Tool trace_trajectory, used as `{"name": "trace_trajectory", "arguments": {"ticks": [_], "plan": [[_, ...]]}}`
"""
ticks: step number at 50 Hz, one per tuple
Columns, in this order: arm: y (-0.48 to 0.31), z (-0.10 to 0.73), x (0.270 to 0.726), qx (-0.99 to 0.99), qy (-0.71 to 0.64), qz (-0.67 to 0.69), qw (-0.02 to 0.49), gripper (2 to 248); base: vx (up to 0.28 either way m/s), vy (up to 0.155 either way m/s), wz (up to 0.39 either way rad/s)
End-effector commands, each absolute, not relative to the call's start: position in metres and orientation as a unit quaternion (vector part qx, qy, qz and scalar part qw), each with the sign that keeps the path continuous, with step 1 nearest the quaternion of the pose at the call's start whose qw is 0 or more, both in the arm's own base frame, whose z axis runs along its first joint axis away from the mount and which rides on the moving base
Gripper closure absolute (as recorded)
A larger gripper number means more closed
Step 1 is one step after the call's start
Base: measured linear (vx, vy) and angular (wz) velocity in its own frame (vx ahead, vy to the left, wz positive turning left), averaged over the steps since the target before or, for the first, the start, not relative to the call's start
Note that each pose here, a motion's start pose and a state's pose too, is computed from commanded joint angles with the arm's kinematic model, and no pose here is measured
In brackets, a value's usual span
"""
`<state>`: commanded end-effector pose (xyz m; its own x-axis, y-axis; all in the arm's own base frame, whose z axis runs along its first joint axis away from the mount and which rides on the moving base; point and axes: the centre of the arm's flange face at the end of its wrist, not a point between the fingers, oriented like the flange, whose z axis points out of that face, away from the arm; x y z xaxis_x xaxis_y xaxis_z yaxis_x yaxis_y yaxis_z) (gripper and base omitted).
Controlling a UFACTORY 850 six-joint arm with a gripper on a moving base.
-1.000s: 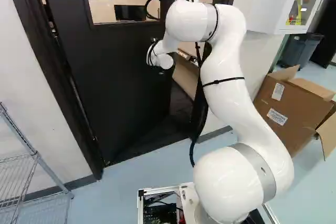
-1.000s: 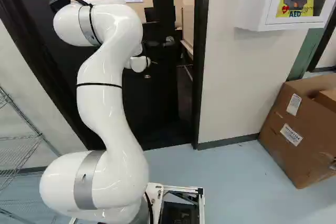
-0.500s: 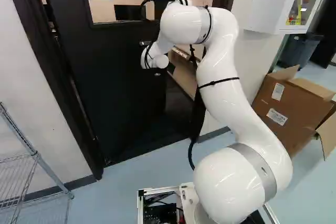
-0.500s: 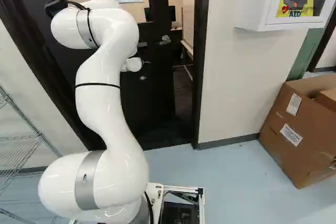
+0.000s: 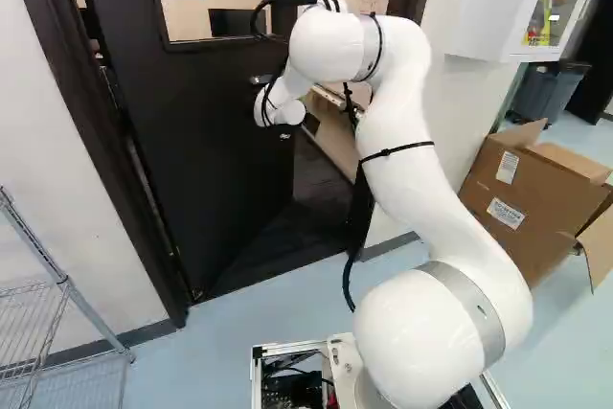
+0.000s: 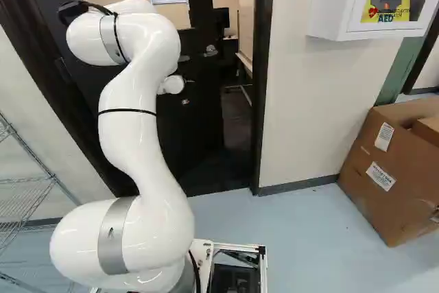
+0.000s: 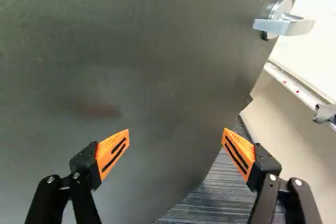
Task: Open the door and move inside
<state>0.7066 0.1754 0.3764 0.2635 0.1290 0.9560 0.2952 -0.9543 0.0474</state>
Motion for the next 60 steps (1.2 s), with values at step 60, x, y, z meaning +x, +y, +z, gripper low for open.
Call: {"name": "trace_trajectory", "arguments": {"ticks": [60], "plan": [[0.13, 0.396, 0.59, -0.822, -0.126, -0.553, 0.06, 3, 0.0, 0.0, 0.0]]}}
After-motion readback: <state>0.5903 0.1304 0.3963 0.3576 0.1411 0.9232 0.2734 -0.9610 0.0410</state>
